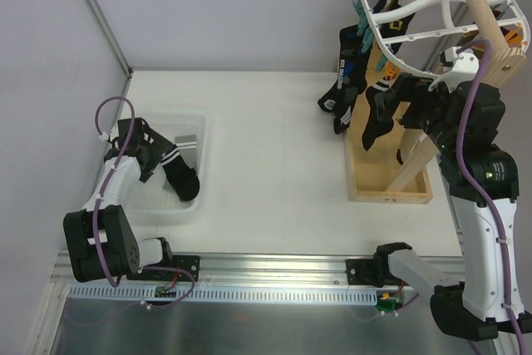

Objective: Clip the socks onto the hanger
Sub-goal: Open the clamp at the hanger.

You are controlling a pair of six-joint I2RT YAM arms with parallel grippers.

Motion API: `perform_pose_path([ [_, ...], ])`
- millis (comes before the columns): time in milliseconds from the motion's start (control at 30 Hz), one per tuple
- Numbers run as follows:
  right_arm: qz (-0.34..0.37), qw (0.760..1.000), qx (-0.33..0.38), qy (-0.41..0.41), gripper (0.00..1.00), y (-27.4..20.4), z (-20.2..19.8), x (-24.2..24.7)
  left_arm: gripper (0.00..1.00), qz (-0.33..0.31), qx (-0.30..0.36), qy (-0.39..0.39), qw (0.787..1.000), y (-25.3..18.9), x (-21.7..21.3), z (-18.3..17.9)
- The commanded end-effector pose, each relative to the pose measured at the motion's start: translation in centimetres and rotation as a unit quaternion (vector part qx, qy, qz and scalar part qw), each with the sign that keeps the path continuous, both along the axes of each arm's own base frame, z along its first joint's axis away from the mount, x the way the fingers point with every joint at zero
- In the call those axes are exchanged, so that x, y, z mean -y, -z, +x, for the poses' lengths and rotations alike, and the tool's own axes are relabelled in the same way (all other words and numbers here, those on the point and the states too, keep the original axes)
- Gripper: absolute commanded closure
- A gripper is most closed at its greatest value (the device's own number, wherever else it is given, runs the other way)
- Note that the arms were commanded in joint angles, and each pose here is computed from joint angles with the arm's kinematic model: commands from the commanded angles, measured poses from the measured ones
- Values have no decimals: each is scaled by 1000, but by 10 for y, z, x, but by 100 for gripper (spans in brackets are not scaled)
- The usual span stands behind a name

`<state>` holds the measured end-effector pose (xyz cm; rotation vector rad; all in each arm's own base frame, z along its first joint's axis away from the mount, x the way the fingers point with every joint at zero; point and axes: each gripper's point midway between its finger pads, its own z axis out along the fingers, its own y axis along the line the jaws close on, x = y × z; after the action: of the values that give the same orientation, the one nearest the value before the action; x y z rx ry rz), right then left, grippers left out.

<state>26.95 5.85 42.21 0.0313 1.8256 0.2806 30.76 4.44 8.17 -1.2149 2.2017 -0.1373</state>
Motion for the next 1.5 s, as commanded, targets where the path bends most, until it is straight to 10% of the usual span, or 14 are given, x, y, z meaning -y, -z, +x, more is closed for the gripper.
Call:
perform_pose_path([
  [0,4,997,15,78,0,-9,8,24,4,16,49,18,999,-25,6,9],
  [400,-18,996,29,80,7,-25,21,25,7,87,249,244,933,-174,103,25],
  [800,50,968,107,-219,6,-88,-2,-80,5,-43,495,460,736,-320,269,-7],
  [1100,22,986,132,-102,6,-104,-24,-34,5,-95,561,528,631,-370,395,-5],
  [1300,2,985,156,-72,6,-103,-50,-15,6,-114,582,501,630,-397,449,23],
  [1467,-14,987,154,-50,6,-92,-64,-3,9,-180,553,426,693,-401,486,48],
])
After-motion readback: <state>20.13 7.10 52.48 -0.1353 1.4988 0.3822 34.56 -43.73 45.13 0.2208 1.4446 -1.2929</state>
